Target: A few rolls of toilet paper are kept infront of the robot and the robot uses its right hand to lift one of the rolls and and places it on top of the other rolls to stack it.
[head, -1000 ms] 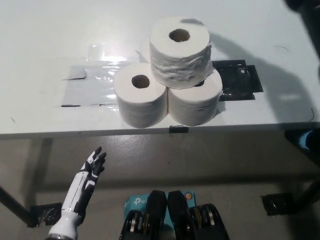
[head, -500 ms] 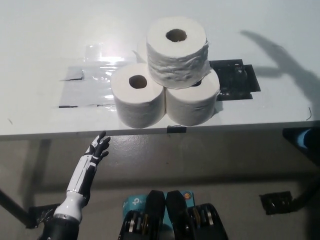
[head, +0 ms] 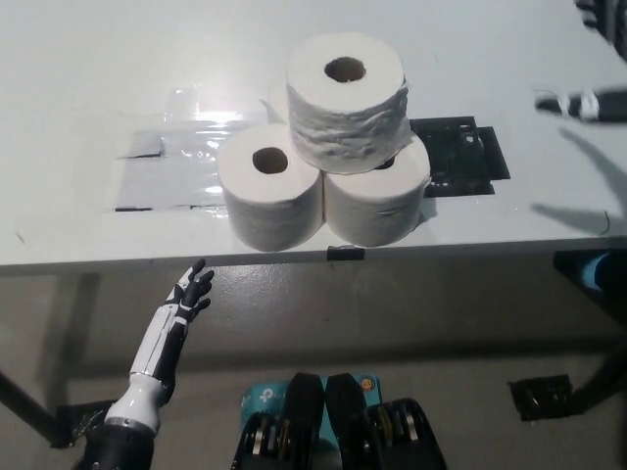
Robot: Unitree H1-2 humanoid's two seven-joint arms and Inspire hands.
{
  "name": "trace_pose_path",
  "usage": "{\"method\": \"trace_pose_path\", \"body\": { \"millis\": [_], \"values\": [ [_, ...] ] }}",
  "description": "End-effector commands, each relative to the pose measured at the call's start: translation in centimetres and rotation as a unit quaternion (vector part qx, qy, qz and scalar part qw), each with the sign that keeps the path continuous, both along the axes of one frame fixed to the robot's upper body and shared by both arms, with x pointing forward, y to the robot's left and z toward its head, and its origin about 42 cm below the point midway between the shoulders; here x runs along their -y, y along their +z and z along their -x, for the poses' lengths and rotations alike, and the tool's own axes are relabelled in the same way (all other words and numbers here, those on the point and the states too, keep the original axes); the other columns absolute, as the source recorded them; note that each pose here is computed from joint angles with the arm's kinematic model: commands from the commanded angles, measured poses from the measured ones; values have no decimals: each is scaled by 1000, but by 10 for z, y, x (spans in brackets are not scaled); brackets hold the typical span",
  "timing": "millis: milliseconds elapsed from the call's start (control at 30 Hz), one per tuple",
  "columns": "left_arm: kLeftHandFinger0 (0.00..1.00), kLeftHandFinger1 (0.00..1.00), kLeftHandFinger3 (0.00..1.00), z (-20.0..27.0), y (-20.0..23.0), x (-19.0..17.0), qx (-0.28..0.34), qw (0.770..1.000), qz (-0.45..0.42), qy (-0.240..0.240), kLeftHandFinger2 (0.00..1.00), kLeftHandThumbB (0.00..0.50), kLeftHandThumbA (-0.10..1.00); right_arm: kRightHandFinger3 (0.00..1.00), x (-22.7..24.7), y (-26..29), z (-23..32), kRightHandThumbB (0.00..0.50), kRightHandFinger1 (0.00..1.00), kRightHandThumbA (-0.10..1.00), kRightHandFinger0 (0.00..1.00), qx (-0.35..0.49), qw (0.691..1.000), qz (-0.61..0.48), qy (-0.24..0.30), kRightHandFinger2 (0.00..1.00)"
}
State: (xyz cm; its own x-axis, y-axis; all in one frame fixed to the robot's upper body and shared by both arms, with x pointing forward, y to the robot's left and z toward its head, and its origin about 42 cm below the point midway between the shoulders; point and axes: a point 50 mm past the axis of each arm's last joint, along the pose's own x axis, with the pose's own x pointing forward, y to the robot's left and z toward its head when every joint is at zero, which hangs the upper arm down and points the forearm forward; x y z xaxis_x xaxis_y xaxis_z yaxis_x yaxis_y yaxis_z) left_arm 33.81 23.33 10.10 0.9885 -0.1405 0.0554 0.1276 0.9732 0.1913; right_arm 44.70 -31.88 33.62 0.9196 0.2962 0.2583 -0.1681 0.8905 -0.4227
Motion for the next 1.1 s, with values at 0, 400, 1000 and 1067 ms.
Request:
{"method": "trace_pose_path", "body": {
  "millis": [0,400,1000,1067],
  "values": [
    [1000,1000,1000,-7,25,-12,72,997,23,6,1000,180,1000,1000,1,61,201,304,1000,1000,1000,362,910,-198,-34,1000],
    [1000,1000,1000,23,2,-18,40,999,22,10,1000,141,1000,1000,-49,-33,185,313,1000,1000,1000,200,949,-245,6,1000],
    [1000,1000,1000,47,-11,-18,13,1000,10,3,1000,127,1000,1000,-93,-199,130,62,1000,1000,1000,-41,975,-218,-21,1000],
    [1000,1000,1000,45,-11,-18,14,1000,7,3,1000,145,1000,1000,-96,-210,125,51,1000,1000,1000,-48,981,-189,-14,1000]
  ]
}}
